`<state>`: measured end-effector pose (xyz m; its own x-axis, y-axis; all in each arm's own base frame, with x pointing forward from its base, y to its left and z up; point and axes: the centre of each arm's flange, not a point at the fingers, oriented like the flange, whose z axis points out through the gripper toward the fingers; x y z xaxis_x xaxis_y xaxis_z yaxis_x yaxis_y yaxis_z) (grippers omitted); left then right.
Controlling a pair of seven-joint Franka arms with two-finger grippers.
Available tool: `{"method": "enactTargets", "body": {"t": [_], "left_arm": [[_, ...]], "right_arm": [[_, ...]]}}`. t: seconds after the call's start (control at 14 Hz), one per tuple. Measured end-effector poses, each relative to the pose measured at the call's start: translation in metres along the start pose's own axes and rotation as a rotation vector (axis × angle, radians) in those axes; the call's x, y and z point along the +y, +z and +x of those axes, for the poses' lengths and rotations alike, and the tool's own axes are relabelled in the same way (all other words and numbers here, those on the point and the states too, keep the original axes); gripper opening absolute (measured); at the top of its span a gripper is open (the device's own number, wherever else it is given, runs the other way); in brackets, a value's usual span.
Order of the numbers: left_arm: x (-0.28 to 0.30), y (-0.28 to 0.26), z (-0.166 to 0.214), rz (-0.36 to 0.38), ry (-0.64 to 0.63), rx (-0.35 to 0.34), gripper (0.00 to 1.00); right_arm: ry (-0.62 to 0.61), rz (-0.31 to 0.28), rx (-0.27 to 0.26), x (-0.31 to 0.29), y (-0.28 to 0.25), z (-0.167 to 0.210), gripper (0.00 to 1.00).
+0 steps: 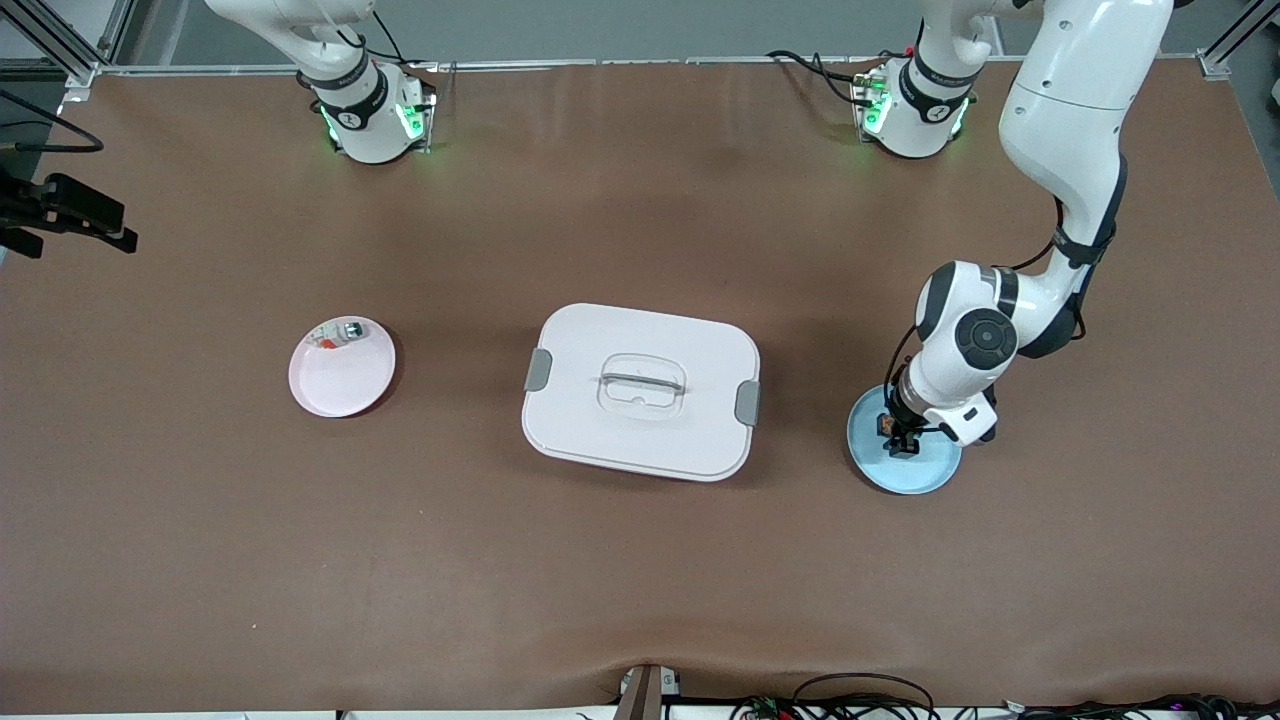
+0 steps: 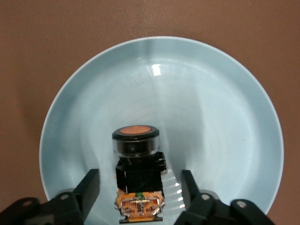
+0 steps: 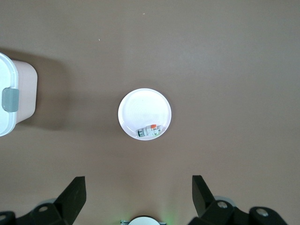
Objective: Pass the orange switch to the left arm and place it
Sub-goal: 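Open the left gripper to set the switch on the plate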
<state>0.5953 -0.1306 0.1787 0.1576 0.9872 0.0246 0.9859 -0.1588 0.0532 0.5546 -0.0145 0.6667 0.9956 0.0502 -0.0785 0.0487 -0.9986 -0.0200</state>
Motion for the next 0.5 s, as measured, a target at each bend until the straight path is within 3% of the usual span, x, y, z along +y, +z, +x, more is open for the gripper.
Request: {"method": "enactTargets", "body": {"t": [0.14,0.5], "left_arm": [[0.0007,-0.0006,0.0001,-0.002,0.0,0.0,1.0],[0.0024,-0.0021,0.0001,-0.006,0.0,0.0,1.0]], "right_arm": [[-0.002,0.0,0.002,-0.0002,-0.0002,0.0002,1.0],[0.022,0.0,0.006,-0.0009,-0.0009,0.0002,1.0]]}}
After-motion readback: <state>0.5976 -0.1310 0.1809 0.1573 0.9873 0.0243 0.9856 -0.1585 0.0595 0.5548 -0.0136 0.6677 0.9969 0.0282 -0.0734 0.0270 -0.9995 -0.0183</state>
